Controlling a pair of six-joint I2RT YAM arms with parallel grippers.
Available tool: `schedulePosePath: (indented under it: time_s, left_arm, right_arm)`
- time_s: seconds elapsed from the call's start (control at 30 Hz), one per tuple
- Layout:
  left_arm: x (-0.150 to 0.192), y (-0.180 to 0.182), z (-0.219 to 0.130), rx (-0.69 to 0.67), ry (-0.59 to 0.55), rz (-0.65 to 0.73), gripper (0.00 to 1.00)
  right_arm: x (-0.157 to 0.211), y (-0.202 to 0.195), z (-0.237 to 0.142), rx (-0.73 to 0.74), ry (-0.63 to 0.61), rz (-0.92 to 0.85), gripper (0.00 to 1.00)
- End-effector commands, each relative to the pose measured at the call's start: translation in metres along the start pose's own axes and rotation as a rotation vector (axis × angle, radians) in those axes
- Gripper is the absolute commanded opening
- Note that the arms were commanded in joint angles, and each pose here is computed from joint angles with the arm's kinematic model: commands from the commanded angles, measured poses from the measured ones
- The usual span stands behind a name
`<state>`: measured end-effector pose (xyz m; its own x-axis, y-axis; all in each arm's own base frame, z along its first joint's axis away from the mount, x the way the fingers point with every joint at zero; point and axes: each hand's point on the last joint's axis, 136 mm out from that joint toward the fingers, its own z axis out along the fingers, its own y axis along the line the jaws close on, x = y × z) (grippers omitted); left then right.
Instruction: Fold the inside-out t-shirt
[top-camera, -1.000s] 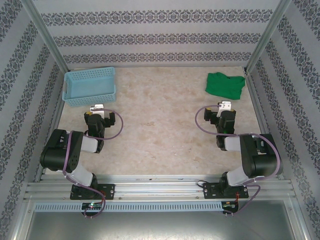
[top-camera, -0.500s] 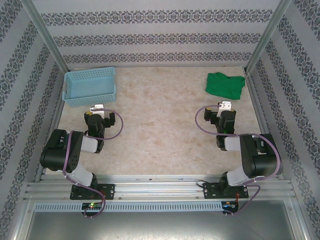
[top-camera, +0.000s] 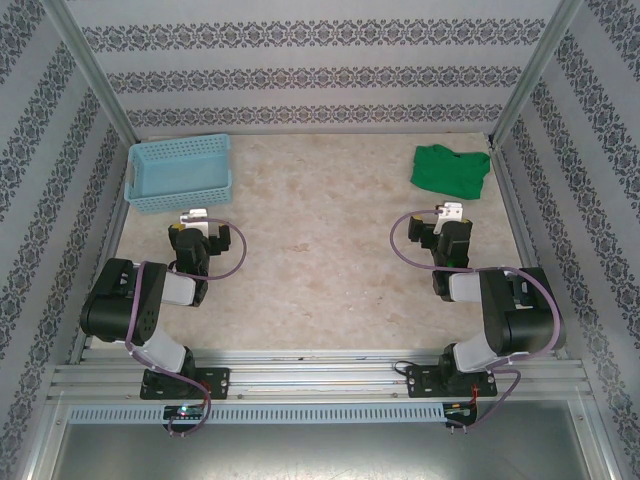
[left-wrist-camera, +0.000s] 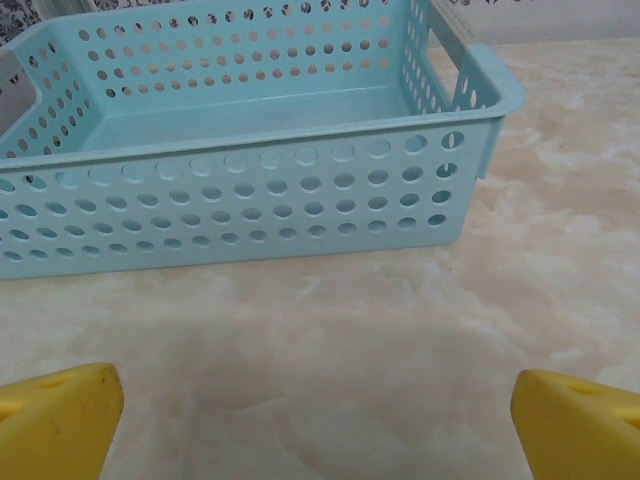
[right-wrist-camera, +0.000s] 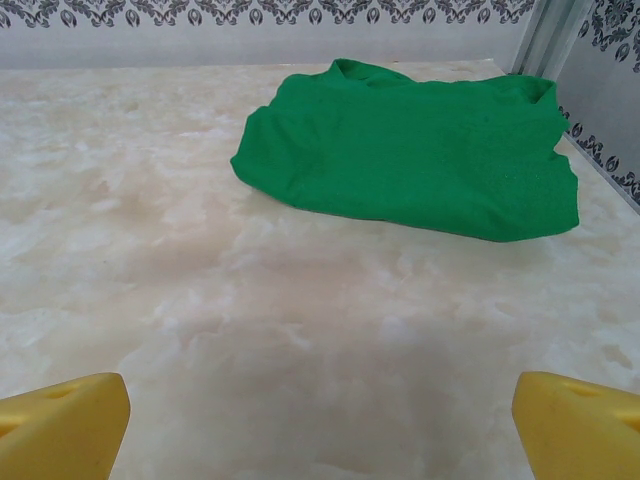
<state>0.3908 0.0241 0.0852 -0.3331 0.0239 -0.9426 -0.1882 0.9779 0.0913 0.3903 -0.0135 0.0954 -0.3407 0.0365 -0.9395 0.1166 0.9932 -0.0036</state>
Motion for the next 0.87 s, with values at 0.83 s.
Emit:
schedulePosePath:
  time_s: [0.83]
  left_arm:
    - [-0.0074, 0.0013, -0.0011, 0.007, -0.031, -0.027, 1.0]
  right_arm:
    - [-0.0109, 0.0033, 0.0005, -0.007, -0.04, 0.002, 0.98]
